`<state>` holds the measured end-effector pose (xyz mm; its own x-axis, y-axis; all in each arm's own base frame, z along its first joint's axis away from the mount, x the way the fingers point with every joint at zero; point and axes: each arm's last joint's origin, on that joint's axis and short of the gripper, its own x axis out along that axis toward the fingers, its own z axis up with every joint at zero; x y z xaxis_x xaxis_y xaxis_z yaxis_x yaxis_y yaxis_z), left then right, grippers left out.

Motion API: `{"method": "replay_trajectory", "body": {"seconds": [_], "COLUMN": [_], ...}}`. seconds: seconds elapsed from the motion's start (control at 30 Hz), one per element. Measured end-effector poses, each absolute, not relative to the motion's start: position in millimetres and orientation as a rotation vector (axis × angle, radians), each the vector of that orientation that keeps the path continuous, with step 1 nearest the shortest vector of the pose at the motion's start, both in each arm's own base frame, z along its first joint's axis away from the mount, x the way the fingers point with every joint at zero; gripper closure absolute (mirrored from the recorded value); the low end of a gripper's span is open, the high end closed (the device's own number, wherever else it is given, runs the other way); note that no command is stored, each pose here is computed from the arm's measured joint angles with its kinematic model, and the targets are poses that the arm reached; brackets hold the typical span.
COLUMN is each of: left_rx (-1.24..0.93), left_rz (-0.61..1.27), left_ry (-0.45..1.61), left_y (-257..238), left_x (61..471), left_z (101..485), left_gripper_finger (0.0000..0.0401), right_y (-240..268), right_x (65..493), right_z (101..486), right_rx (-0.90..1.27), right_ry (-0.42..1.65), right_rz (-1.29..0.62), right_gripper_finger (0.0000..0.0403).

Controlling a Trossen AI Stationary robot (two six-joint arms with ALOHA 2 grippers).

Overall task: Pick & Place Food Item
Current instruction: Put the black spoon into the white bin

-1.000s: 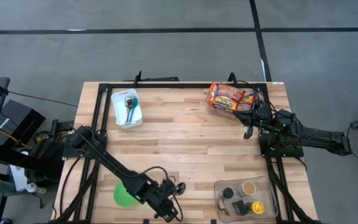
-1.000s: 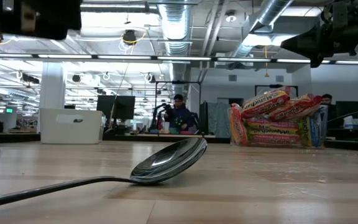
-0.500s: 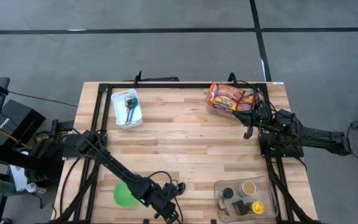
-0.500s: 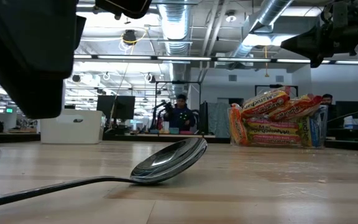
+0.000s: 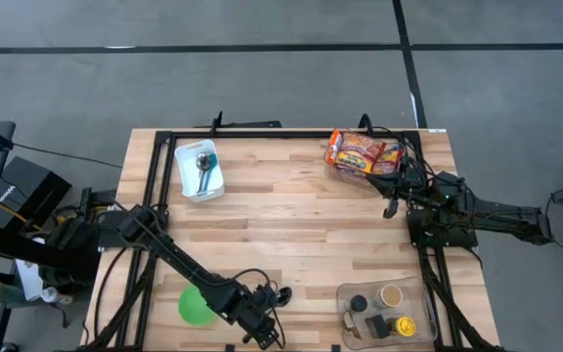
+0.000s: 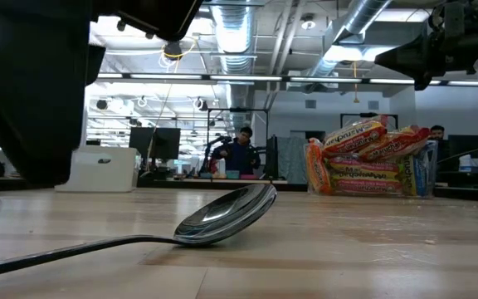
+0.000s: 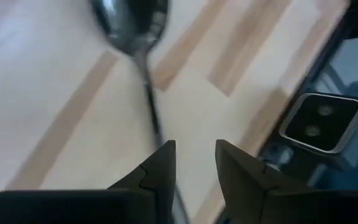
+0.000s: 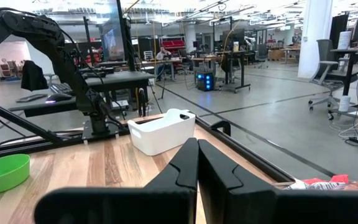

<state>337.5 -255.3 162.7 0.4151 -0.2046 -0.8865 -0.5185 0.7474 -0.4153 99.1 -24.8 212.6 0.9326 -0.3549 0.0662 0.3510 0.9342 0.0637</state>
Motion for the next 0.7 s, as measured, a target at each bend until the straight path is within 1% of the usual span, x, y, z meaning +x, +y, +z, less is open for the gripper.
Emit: {"method": "replay_trajectory", "body": {"seconds": [0.17,0.4,0.57,0.7], "left_rx": [-0.710,-0.732,-0.741,-0.762], "left_rz": [0.266,0.253,0.254,0.254], "left_ry": [1.144,1.090,1.089,1.085], "left_y": [-251,-253,-253,-251], "left_x": [337,341,341,349], "left_z": [161,164,164,177], "left_gripper_finger": [0.0293,0.0293,0.0293,0.0293], "right_y": [-25,-25,-25,-25], "right_x": [99,99,99,99], "right_z": [213,213,213,213], "right_rx": [0.051,0.051,0.051,0.051], "right_ry": [-0.077,-0.077,-0.077,-0.077], "right_rz": [-0.361,-0.362,-0.362,-0.362], "right_gripper_finger": [0.0403,0.0403,0.0403,0.0403]}}
